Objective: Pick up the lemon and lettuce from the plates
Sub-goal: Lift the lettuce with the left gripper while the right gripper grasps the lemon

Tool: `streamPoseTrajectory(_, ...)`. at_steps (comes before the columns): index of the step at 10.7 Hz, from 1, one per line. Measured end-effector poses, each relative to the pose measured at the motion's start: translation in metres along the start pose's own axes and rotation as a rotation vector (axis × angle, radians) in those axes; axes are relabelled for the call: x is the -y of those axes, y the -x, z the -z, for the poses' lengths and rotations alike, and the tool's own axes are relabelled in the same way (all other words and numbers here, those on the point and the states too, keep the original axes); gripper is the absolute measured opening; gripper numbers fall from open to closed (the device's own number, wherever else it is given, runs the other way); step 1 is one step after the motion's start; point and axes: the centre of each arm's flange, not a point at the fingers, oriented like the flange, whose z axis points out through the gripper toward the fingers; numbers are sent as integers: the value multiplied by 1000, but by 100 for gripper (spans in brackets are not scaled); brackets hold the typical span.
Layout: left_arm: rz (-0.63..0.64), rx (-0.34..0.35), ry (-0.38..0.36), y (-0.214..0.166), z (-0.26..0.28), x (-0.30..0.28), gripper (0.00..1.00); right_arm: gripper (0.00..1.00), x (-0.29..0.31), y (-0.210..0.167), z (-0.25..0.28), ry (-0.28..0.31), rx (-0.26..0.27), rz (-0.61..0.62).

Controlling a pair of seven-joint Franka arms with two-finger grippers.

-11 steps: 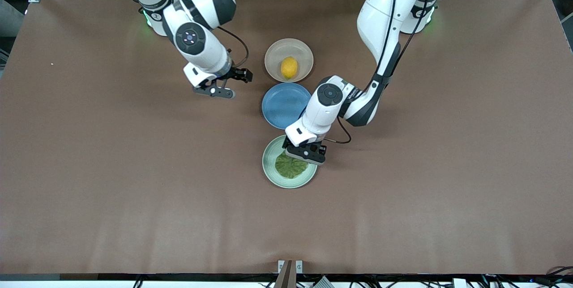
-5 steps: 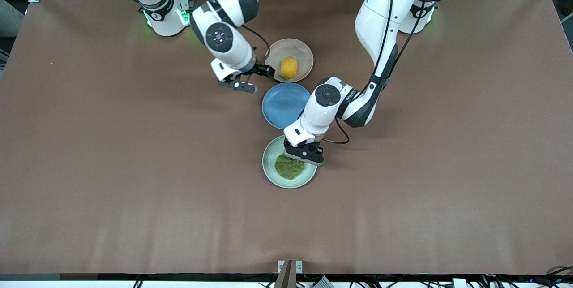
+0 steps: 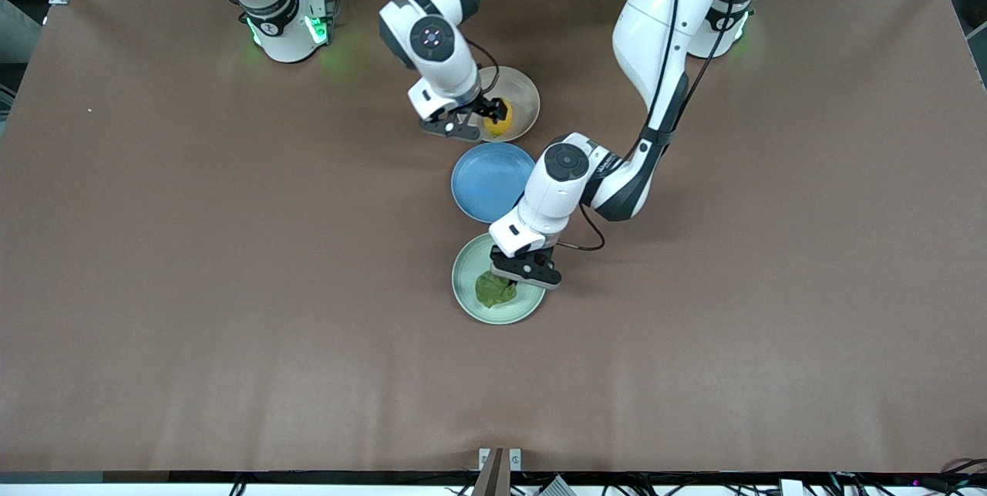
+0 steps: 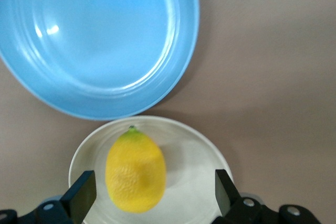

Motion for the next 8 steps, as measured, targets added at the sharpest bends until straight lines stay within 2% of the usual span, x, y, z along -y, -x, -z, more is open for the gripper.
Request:
streamPoseTrajectory(2, 22, -46, -8, -32, 39, 10, 3, 100, 9, 18, -18, -4, -16, -1)
streamPoseTrajectory(3, 41, -32, -29, -48, 63, 21, 3, 100, 14, 27, -29, -6, -26, -6)
streamPoseTrajectory(6, 54, 75, -123, -88, 148, 74, 3, 100, 27, 53, -65, 0, -46, 0)
streamPoseTrajectory(8, 45, 139, -160, -103, 190, 129, 3, 100, 27, 50, -75, 9, -49, -4)
